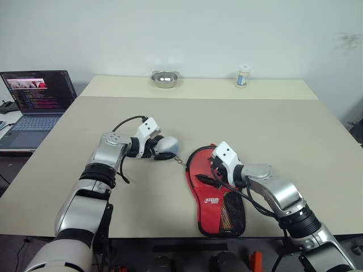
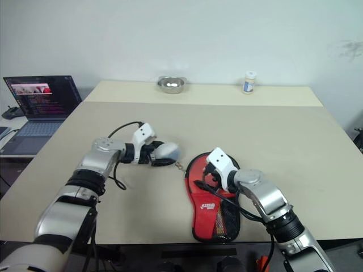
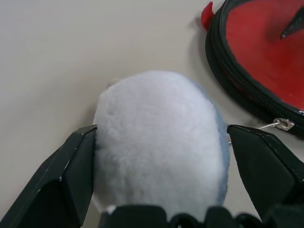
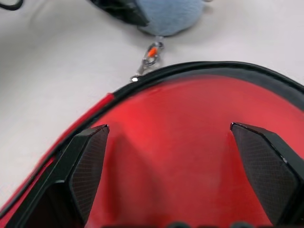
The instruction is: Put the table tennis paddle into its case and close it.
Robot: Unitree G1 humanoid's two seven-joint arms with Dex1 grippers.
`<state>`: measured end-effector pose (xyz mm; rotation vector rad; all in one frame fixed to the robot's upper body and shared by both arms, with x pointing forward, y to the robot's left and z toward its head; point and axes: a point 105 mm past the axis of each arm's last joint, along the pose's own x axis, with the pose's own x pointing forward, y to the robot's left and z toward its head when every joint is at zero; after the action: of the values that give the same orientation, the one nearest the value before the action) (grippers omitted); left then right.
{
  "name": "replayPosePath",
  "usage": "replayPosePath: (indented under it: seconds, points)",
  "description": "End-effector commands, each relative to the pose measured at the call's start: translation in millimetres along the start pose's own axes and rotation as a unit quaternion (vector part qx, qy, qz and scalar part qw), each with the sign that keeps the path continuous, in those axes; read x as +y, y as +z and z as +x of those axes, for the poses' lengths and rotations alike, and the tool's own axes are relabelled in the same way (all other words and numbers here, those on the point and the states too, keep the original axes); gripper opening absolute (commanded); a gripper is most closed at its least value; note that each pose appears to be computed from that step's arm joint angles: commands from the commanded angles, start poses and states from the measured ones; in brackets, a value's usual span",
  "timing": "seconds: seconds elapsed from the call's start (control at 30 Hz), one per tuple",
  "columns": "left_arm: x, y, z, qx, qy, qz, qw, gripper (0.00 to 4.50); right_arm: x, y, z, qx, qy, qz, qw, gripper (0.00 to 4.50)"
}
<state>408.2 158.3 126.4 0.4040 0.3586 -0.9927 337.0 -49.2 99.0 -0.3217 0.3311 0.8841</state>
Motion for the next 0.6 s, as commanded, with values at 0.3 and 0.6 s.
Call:
replayPosePath:
  seconds: [0.3, 0.6]
  points:
    - [16, 25, 8, -0.015, 0.053, 0.013, 0.998, 1.34, 4, -44, 5, 0.078, -0.004, 0.011, 0.997, 4.50]
    - [27, 68, 41, 0.009, 0.126, 0.094, 0.988, 0.49, 5, -53, 7, 0.099, 0.001, 0.018, 0.995, 4.50]
